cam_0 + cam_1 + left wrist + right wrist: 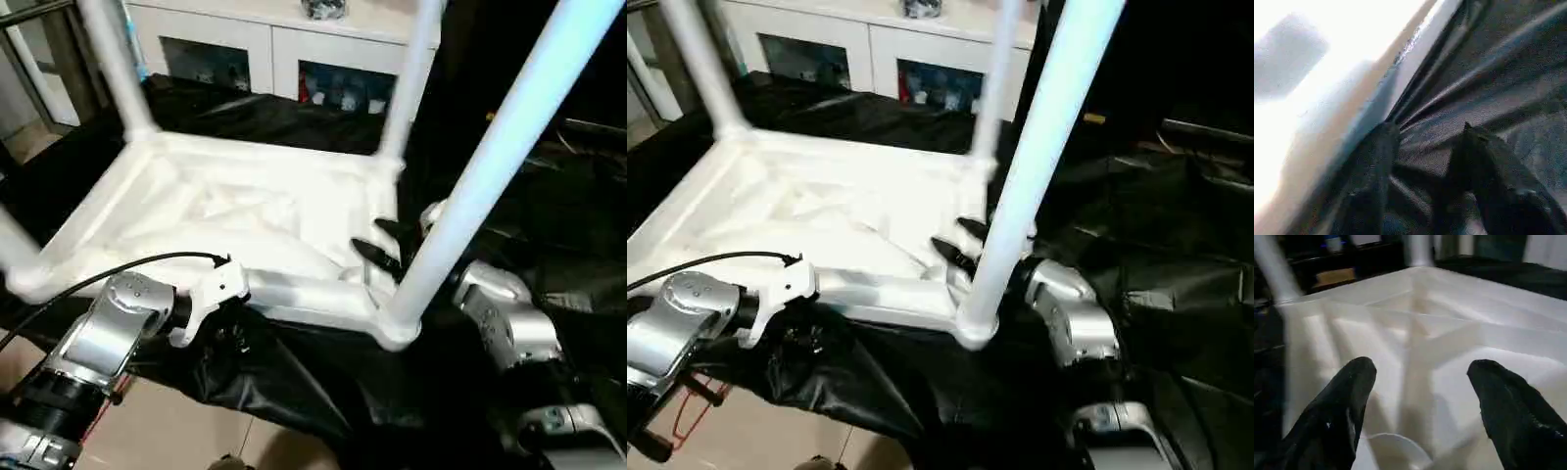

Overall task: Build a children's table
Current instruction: Rotate table base

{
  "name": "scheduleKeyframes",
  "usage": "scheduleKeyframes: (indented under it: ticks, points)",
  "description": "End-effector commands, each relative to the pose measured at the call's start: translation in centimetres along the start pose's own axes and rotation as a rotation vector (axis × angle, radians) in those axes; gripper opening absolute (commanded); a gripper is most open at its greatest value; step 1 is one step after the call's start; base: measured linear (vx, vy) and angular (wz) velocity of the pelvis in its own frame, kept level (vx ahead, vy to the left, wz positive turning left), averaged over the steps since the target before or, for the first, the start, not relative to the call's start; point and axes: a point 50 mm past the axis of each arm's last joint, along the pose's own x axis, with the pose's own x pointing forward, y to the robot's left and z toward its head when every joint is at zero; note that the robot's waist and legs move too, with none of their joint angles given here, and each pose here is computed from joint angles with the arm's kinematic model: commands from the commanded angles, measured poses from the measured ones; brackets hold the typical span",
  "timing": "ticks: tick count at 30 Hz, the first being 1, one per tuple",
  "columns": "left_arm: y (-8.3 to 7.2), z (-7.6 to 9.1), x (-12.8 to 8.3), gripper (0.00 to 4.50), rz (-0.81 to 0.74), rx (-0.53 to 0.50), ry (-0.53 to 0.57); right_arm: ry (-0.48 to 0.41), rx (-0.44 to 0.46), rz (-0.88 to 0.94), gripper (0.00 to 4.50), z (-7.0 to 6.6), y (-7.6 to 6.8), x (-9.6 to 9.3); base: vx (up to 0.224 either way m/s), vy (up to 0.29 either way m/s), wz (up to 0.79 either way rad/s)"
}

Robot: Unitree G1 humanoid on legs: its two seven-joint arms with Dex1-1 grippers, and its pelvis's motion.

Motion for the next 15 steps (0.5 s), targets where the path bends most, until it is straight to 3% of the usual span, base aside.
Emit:
scheduleKeyframes:
  ticks: [1, 9, 15]
  points:
    - [1.6, 0.5, -1.0, 2.83, 0.140, 0.005, -0.003, -0.004, 0.004, 0.078, 3.50, 0.0, 1.0, -0.1, 0.000, 0.000, 0.00]
    - [3.6, 1.7, 0.1, 3.33, 0.281, 0.015, -0.096, -0.012, 0.010, 0.130, 3.50, -0.3, 2.7, 0.9, 0.000, 0.000, 0.00]
    - [5.4, 3.3, 1.9, 3.80, 0.399, 0.017, -0.165, 0.006, 0.002, -0.051, 3.50, -0.4, 1.9, 2.5, 0.000, 0.000, 0.00]
